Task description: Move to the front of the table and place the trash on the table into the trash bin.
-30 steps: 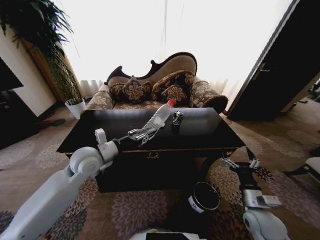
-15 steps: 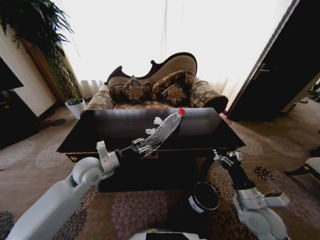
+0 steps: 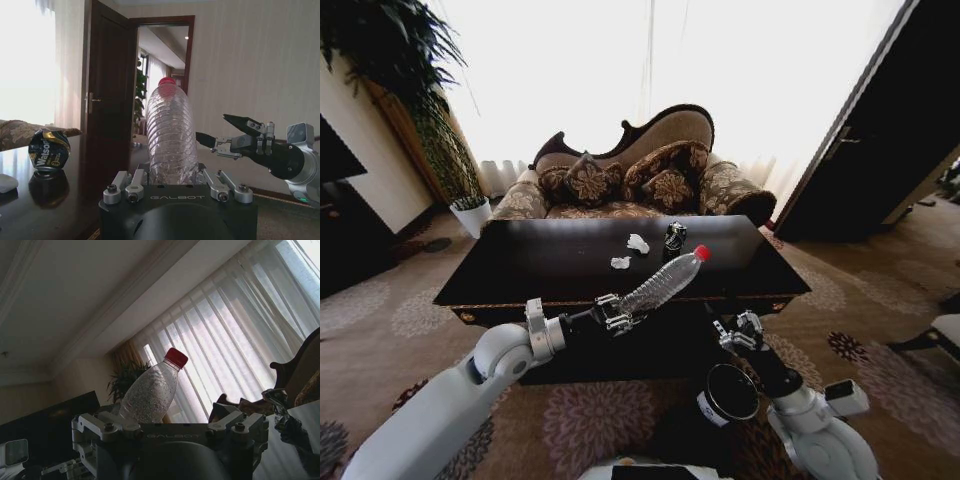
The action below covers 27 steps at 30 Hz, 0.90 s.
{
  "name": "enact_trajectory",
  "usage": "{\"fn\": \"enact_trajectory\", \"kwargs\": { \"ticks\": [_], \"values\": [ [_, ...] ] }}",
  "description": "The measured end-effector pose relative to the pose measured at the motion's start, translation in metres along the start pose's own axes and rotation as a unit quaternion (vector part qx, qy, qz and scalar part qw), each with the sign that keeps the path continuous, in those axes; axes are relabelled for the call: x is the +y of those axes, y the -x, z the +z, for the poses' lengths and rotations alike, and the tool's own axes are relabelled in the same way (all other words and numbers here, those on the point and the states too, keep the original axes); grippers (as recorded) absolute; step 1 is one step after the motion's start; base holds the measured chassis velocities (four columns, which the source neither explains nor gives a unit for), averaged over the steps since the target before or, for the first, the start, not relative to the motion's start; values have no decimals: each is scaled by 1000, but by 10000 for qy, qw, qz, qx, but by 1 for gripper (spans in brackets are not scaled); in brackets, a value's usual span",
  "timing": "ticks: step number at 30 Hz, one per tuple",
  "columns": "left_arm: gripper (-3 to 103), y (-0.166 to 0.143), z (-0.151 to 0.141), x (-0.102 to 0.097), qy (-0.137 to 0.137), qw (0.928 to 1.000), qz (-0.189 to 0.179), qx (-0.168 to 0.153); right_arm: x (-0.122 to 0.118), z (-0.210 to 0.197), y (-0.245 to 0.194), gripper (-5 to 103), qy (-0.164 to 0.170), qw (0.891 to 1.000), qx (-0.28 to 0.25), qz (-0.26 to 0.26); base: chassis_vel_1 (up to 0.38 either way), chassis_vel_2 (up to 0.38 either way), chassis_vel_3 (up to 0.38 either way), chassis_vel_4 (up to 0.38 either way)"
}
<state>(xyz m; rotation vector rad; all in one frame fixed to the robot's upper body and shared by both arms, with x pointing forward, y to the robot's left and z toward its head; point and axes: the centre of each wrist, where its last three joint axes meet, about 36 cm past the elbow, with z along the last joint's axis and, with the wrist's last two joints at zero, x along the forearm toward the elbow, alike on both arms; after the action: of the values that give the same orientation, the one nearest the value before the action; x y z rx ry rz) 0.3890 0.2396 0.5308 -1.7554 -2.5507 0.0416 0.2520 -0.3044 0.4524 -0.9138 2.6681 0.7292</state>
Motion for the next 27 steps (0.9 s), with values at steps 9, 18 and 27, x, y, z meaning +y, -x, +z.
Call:
{"fn": "enact_trajectory", "kwargs": {
  "ticks": [9,18,27],
  "values": [
    [39,1,5,4,442,9981,267,323,0,10,0,100,166,9998,80,-81,0,0,0,0],
    [39,5,6,7,649,9959,452,439,3,11,2,100,98,9996,141,-210,0,0,0,0],
    [39,8,4,8,762,9940,624,466,-2,22,-1,100,86,9996,265,-99,0,0,0,0]
  ]
}}
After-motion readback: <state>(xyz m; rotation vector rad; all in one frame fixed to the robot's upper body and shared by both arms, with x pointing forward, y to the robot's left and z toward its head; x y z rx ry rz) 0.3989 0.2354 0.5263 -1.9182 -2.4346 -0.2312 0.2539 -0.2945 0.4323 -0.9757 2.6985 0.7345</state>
